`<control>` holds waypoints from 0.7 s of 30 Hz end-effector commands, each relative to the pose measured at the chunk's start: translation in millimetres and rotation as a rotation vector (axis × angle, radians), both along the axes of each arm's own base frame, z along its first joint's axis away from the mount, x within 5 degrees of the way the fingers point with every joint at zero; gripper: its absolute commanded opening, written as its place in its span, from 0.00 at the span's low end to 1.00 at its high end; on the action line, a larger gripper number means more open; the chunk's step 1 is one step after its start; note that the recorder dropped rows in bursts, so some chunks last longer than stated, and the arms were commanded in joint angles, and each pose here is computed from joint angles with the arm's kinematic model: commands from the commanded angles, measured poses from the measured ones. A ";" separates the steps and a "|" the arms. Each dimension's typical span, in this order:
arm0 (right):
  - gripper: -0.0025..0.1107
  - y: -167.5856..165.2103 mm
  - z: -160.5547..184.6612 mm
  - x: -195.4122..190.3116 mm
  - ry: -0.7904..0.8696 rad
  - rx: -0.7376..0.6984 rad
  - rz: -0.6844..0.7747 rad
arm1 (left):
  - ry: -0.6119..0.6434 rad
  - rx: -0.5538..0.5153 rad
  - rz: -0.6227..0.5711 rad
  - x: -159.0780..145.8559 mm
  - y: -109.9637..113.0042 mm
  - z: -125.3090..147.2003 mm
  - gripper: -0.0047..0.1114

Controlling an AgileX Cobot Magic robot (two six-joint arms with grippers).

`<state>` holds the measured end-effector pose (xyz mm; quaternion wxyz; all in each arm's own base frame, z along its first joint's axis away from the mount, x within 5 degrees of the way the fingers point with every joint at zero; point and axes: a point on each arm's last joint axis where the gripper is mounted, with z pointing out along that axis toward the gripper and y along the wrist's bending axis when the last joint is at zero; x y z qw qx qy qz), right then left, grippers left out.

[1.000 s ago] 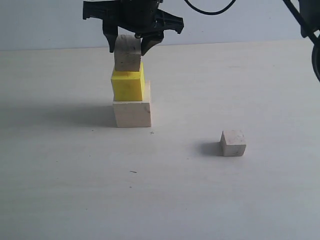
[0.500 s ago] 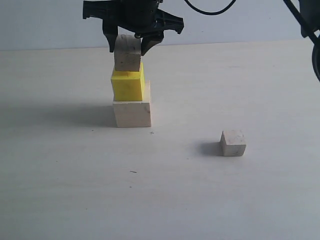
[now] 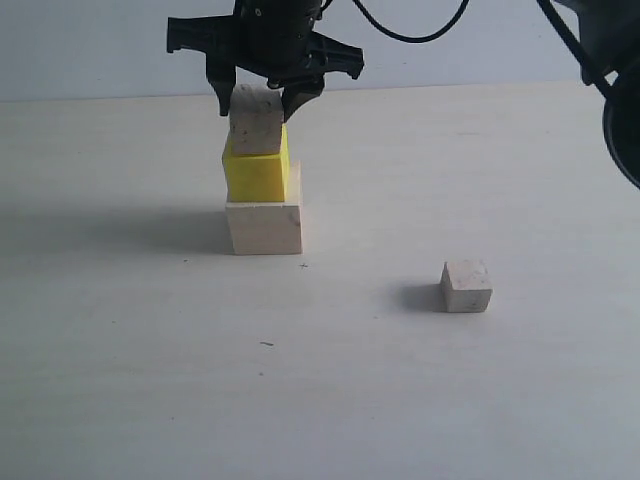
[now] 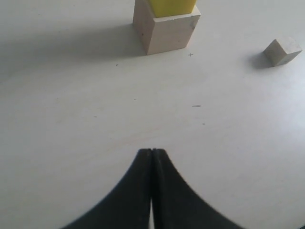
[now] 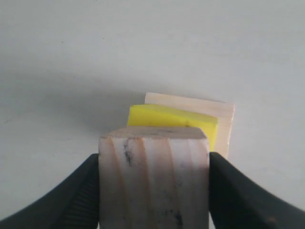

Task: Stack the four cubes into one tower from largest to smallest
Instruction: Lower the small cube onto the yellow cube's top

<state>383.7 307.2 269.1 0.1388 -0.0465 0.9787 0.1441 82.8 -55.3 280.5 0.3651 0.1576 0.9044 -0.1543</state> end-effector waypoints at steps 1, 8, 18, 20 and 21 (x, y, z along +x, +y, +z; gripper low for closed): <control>0.02 0.5 1.6 0.3 -0.010 0.000 0.005 | 0.010 0.009 -0.008 -0.5 -0.4 -1.5 0.05; 0.02 0.3 2.9 0.0 -0.012 0.002 0.005 | 0.010 0.009 -0.008 -0.5 -0.4 -1.5 0.05; 0.02 -1.7 11.3 -1.9 -0.029 0.009 0.004 | 0.010 0.009 -0.008 -0.5 -0.4 -1.5 0.05; 0.02 -1.8 11.2 -1.7 -0.030 0.007 0.004 | 0.010 0.009 -0.008 -0.5 -0.4 -1.5 0.05; 0.02 -1.8 11.2 -1.7 -0.030 0.007 0.004 | 0.010 0.009 -0.008 -0.5 -0.4 -1.5 0.05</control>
